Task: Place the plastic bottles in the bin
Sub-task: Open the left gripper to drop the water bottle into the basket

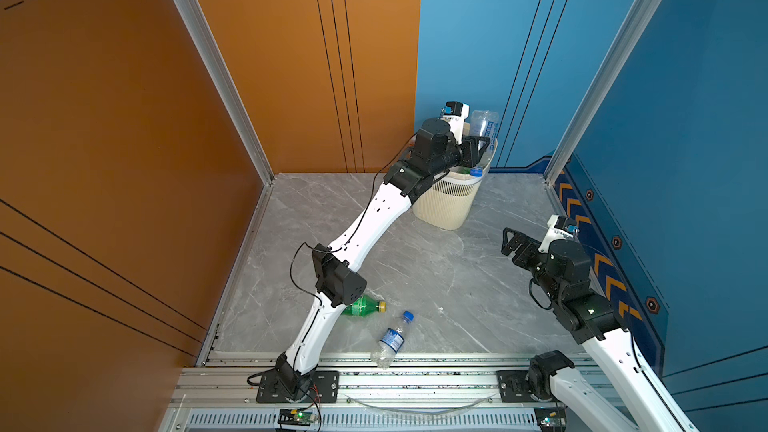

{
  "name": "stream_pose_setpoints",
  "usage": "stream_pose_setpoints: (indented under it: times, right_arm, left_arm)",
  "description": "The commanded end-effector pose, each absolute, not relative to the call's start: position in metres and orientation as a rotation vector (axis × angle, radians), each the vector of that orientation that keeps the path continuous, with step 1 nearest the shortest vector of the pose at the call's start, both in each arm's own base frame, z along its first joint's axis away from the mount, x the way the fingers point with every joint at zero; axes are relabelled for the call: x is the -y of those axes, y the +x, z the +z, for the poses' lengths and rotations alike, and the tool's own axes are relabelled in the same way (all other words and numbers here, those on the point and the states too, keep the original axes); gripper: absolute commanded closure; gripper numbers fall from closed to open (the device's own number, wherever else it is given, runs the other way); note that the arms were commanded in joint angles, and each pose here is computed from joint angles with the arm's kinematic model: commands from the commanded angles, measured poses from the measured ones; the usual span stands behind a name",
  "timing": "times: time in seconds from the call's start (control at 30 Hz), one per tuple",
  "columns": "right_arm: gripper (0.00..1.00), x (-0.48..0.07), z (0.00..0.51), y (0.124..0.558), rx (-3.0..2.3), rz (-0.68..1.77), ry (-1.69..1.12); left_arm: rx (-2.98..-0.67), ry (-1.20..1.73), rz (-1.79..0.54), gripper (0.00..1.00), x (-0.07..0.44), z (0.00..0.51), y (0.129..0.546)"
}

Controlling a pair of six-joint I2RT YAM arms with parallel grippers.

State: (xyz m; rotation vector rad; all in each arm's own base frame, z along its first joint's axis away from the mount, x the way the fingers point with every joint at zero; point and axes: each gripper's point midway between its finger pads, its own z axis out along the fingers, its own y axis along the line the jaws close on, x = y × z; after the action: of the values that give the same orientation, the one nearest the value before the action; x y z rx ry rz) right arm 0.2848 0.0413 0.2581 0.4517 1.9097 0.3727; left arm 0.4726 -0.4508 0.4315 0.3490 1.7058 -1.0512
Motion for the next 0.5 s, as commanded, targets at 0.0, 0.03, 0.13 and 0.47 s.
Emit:
stream_pose_setpoints:
  times: [0.0,0.03,0.13,0.47]
  right_arm:
    - [0.0,-0.04,0.252,0.279,-1.93,0.38,0.461]
    - [0.0,-0.039,0.252,0.278,-1.93,0.376,0.461]
    - [0.0,-0.037,0.253,0.276,-1.925,0.37,0.462]
    - [0.0,-0.035,0.25,0.276,-1.93,0.367,0.469]
  left_arm:
    - [-1.658,0.286,-1.089,0.57,0.44,0.448,0.483]
    - [-1.666,0.277,-1.083,0.57,0.439,0.443,0.487]
    - [-1.679,0.254,-1.066,0.57,0.437,0.435,0.496]
    - [-1.753,0.187,-1.065,0.03,0.431,0.409,0.514]
